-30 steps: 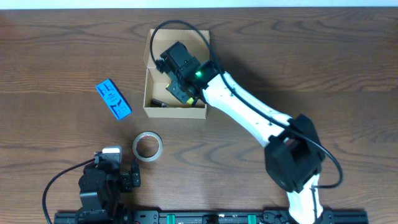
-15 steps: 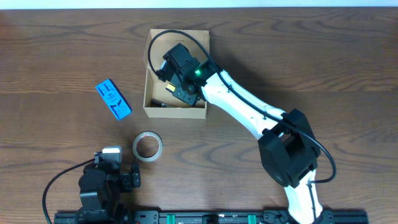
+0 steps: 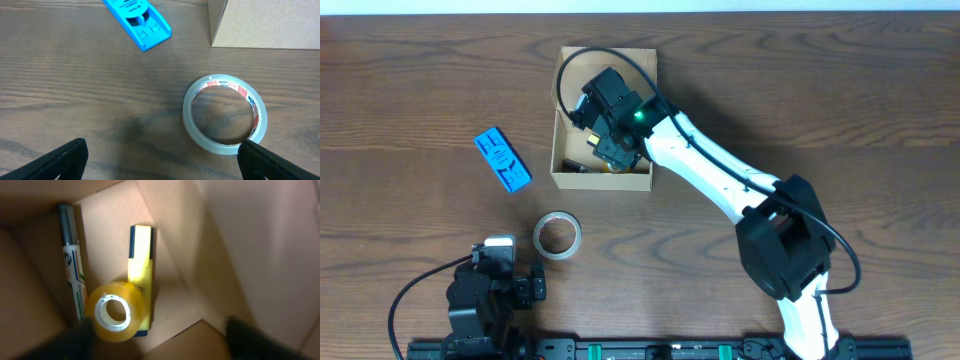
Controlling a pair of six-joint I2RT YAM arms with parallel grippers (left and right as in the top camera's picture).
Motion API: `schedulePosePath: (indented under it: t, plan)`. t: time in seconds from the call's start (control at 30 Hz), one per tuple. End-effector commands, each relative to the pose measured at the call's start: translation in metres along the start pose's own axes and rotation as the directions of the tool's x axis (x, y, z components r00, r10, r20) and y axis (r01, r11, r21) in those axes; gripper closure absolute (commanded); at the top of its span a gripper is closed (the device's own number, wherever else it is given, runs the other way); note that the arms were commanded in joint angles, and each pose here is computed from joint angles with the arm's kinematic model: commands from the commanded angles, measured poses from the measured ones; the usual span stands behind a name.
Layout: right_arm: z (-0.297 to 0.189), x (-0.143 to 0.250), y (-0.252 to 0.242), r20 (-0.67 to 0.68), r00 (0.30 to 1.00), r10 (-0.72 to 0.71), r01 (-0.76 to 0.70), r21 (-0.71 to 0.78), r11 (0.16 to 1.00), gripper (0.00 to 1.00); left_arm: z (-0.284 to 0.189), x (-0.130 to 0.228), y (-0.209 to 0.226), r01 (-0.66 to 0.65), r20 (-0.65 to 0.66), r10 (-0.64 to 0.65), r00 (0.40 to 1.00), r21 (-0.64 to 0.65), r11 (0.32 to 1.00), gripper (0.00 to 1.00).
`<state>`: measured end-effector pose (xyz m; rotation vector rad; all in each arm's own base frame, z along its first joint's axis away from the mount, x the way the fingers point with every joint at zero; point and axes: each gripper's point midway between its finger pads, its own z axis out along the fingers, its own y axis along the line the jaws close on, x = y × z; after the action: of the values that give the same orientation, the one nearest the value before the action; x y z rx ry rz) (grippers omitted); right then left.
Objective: Pack container
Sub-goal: 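Lower the yellow tape roll into the box and open the right gripper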
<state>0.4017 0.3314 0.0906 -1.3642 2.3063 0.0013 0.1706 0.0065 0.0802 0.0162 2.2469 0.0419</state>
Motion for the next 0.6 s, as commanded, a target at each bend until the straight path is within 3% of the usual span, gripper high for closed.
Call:
schedulePosePath:
  t: [0.0,0.27,0.57]
  plan:
    - [-0.034,-0.025,-0.018,0.090,0.993,0.082,-0.085,0.031,0.996,0.01,0.001,0.015,0.000,-0.005,-0.054,0.004,0.999,-0.004,1.000,0.05]
    - [-0.120,-0.009,-0.016,0.121,0.977,0.177,-0.173,-0.039,0.984,0.01,0.001,0.015,0.000,-0.005,-0.054,0.004,0.999,-0.004,1.000,0.05]
    - [-0.180,0.060,-0.006,0.205,0.930,0.304,-0.305,-0.027,0.952,0.01,0.001,0.015,0.000,-0.005,-0.054,0.004,0.999,-0.004,1.000,0.05]
